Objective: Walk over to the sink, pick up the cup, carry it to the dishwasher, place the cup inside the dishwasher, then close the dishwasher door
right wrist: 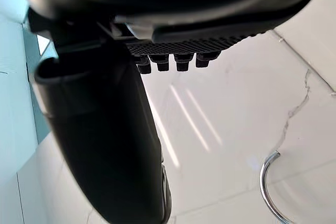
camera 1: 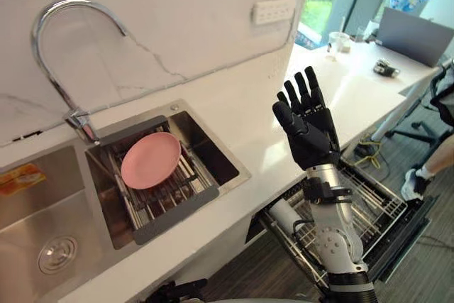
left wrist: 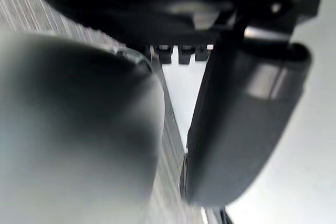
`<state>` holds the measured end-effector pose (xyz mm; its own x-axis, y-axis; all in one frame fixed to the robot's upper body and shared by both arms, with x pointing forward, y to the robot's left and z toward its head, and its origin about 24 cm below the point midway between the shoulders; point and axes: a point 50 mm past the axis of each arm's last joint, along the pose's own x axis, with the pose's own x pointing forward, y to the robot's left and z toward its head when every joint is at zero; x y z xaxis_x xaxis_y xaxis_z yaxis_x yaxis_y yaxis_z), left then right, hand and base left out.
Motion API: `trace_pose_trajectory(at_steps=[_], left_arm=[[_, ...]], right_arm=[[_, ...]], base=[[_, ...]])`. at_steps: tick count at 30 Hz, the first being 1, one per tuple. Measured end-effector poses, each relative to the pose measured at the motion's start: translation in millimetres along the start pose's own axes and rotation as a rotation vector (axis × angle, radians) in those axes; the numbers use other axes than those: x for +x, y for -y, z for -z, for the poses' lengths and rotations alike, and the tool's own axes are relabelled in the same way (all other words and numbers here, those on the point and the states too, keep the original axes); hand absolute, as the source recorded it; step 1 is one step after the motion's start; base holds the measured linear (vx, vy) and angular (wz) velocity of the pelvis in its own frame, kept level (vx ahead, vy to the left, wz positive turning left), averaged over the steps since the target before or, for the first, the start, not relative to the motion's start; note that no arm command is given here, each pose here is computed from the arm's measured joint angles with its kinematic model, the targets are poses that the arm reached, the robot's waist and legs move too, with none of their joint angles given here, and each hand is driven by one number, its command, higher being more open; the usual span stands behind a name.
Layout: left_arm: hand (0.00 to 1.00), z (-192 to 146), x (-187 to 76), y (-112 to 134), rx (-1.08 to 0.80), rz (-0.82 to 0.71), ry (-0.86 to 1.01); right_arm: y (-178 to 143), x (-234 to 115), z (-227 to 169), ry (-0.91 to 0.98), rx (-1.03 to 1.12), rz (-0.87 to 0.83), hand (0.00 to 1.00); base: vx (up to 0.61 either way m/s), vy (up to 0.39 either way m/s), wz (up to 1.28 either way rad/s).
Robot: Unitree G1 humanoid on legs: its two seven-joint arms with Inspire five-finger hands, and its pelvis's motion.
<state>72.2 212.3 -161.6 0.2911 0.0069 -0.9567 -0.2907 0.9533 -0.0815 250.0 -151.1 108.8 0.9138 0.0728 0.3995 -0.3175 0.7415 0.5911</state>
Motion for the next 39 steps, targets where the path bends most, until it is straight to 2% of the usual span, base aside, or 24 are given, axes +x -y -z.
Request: trace_pose_trajectory(at_steps=[5, 7, 10, 11, 20, 28, 32, 39], left_arm=[[1.00, -27.4, 3.0, -8.7, 0.027, -0.181, 0.060], [1.00, -18.4, 3.0, -9.4, 0.006, -0.207, 0.037], [1.00, -6.0, 1.2, -15.2, 0.003, -0.222, 0.009], [1.00, 16.1, 0.2, -15.6, -0.009, -0.242, -0.057], [1.00, 14.9, 0.2, -15.5, -0.038, -0.234, -0.051], [1.00, 14.1, 0.5, -12.0, -0.104, -0.173, -0.043], [1.00, 13.0, -0.5, -10.5, -0.075, -0.160, -0.030], [1.00, 23.5, -2.2, -9.8, -0.200, -0.178, -0.033]], right_arm=[[15.0, -3.8, -24.8, 0.065, -0.071, 0.017, 1.00], [29.2, -11.0, -30.7, 0.057, -0.093, 0.068, 1.00], [33.4, -11.2, -36.0, 0.057, -0.103, 0.067, 1.00], [36.9, -18.4, -15.3, -0.030, -0.071, 0.070, 1.00], [37.7, -19.0, -13.6, -0.036, -0.073, 0.101, 1.00], [50.4, -26.7, -3.0, -0.070, -0.155, 0.350, 1.00], [50.0, -26.1, -2.1, -0.086, -0.200, 0.339, 1.00], [56.9, -26.1, -12.5, -0.072, -0.229, 0.335, 1.00]], base=[[0.05, -0.214, 0.98], [0.15, -0.159, 0.32], [0.13, -0.113, -0.06], [0.04, -0.043, -0.05], [0.00, -0.001, 0.02], [0.02, -0.010, 0.28], [0.00, -0.045, 0.34], [-0.06, -0.022, 0.29]])
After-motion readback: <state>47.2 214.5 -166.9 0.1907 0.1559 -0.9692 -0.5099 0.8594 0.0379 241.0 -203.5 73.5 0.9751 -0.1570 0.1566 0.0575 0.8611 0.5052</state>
